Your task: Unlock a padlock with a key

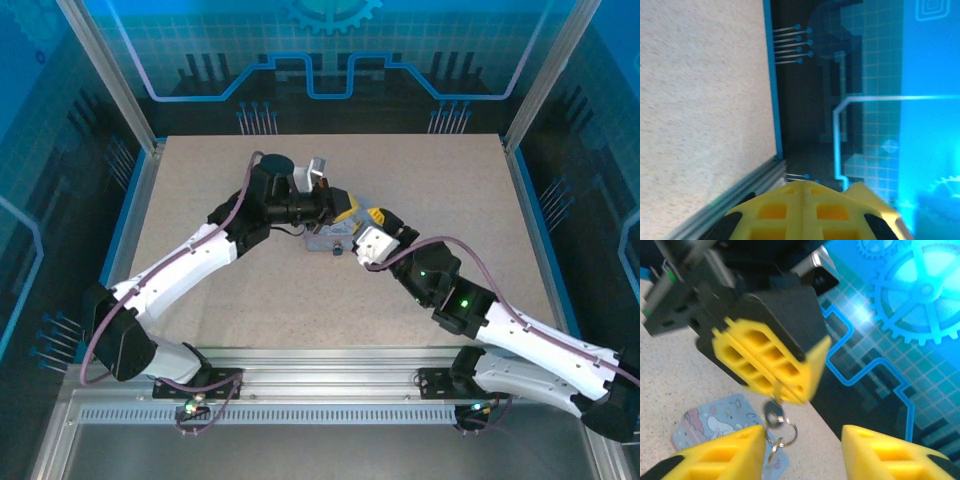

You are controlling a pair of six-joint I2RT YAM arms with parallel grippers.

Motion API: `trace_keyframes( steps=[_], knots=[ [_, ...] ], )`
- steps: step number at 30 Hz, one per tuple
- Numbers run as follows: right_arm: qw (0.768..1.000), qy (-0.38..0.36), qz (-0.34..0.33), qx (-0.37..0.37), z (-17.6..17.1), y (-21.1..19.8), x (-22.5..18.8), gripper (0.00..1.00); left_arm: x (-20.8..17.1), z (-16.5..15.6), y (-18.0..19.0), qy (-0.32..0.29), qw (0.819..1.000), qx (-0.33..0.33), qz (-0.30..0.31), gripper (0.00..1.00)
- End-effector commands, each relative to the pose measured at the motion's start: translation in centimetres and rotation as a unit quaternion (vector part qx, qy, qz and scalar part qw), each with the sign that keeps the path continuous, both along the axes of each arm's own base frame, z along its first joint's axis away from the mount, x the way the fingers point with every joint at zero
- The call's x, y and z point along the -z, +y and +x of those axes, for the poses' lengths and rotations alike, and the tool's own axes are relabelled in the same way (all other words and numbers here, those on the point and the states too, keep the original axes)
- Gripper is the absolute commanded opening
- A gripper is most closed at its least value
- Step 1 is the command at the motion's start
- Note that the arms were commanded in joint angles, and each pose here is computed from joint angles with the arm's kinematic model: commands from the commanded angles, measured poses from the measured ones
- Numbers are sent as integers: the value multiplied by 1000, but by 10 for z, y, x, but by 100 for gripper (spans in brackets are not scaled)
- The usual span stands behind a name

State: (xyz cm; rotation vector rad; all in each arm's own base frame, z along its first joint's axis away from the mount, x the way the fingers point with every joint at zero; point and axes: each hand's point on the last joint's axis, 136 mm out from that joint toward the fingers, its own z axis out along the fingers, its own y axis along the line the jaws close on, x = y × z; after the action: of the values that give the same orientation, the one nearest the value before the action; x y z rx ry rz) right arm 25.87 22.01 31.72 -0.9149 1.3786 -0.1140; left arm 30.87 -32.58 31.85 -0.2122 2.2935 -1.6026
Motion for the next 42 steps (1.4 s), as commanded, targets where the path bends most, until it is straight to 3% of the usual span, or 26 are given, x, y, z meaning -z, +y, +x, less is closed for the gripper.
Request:
trace_keyframes(
  steps=[1,4,5,6,10,14,24,28,32,37,42],
  knots=[
    [997,52,57,20,2,-12,3,52,-2,3,14,-52,997,-10,54,0],
    [990,96,96,32,4,-20,13,64,3,4,22,-76,994,-17,82,0],
    [987,111,108,36,5,-22,17,94,3,4,24,-85,992,-19,90,0],
    [983,131,121,36,5,-24,20,100,6,4,27,-91,991,-22,98,0],
    [959,206,184,68,10,-39,33,100,13,4,33,-111,986,-23,124,0],
    [902,286,286,149,22,-74,46,100,20,2,36,-118,984,-22,132,0],
    [813,446,366,80,15,-62,69,100,33,-5,36,-147,976,-15,157,0],
    [774,495,393,40,12,-51,71,90,30,-7,33,-169,972,-14,163,0],
    [747,514,422,26,11,-47,68,86,23,-10,27,-190,969,-8,157,0],
    [719,525,456,-8,9,-40,58,64,18,-13,20,-210,965,-4,155,0],
    [683,535,490,-82,4,-25,39,58,7,-19,14,-232,964,-6,130,0]
  ],
)
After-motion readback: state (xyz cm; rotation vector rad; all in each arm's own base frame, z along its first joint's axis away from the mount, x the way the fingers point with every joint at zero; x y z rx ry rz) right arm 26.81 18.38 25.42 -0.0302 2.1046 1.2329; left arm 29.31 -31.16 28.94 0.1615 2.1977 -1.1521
